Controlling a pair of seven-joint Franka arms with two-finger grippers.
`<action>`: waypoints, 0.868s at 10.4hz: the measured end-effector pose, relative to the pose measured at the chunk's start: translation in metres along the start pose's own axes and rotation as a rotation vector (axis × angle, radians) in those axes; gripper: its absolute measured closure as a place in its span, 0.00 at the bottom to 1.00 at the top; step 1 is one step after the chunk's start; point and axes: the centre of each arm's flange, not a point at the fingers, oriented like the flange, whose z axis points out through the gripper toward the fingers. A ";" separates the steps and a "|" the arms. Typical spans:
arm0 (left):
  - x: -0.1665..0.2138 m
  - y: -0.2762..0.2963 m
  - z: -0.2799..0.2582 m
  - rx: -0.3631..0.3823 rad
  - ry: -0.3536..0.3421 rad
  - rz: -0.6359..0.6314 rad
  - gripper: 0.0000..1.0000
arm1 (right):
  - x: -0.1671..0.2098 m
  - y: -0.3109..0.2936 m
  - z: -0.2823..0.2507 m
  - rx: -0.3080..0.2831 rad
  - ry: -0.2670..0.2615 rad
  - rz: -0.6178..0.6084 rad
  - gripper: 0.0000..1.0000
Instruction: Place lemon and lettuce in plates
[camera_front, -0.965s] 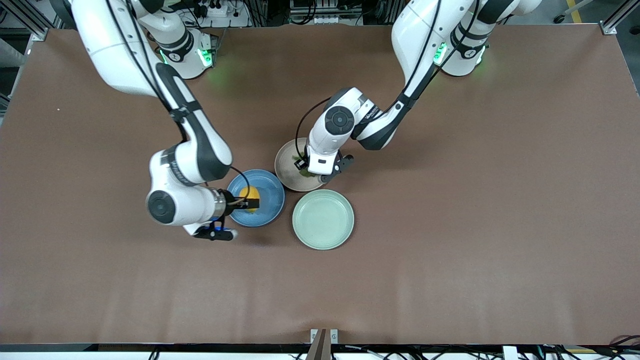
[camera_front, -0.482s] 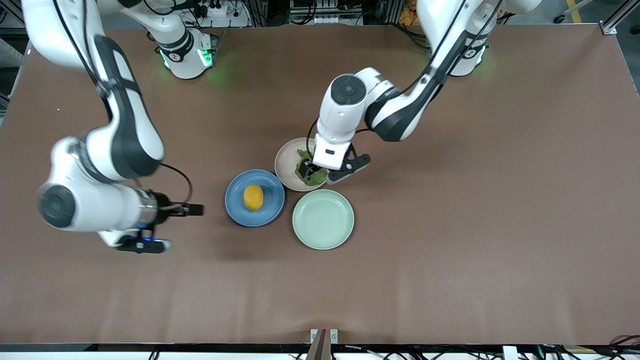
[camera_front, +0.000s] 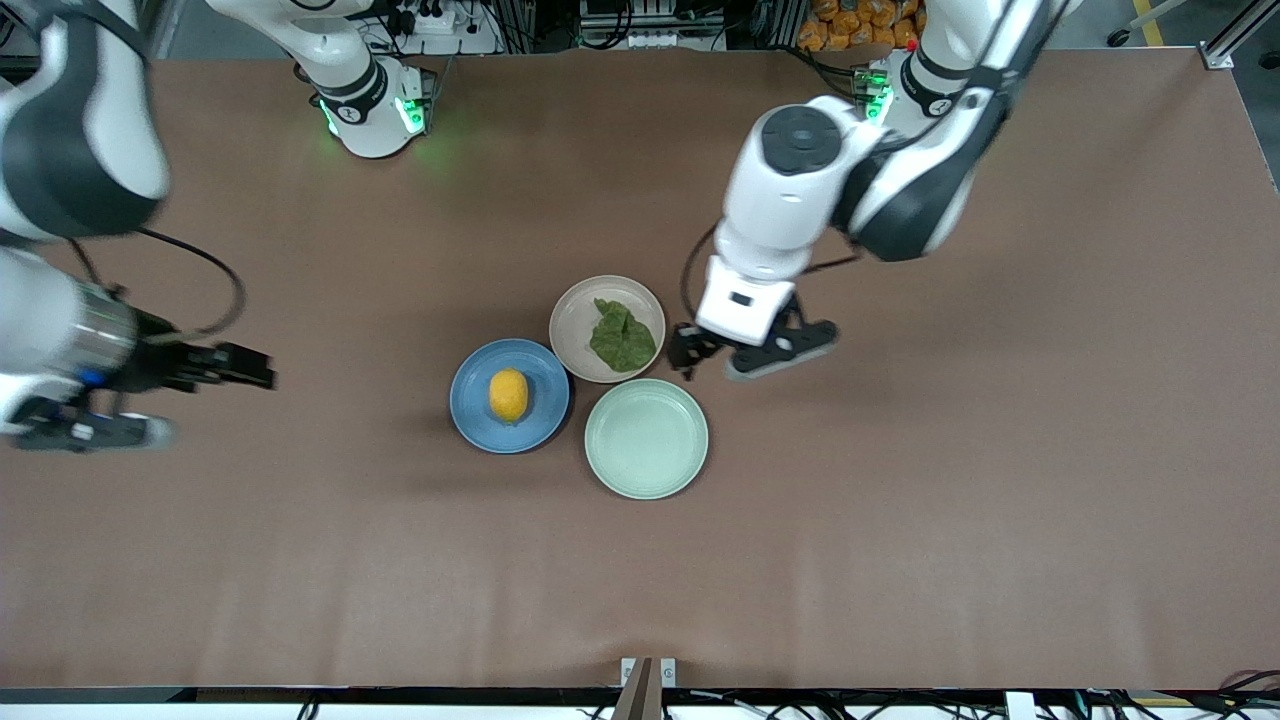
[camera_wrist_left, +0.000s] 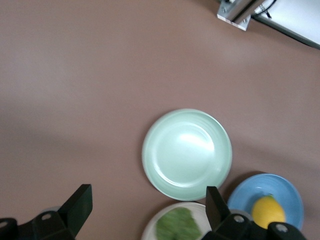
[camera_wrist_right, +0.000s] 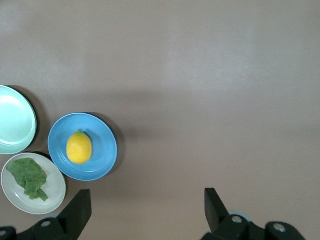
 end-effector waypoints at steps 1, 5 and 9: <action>0.017 -0.016 -0.012 0.021 0.000 0.018 0.00 | -0.005 0.013 -0.013 0.000 0.016 -0.001 0.00; 0.068 -0.080 -0.056 0.046 -0.042 0.057 0.00 | -0.028 0.024 -0.038 -0.024 0.012 0.009 0.00; 0.109 -0.154 -0.092 0.079 -0.122 0.158 0.00 | -0.048 0.021 -0.040 -0.032 0.002 0.008 0.00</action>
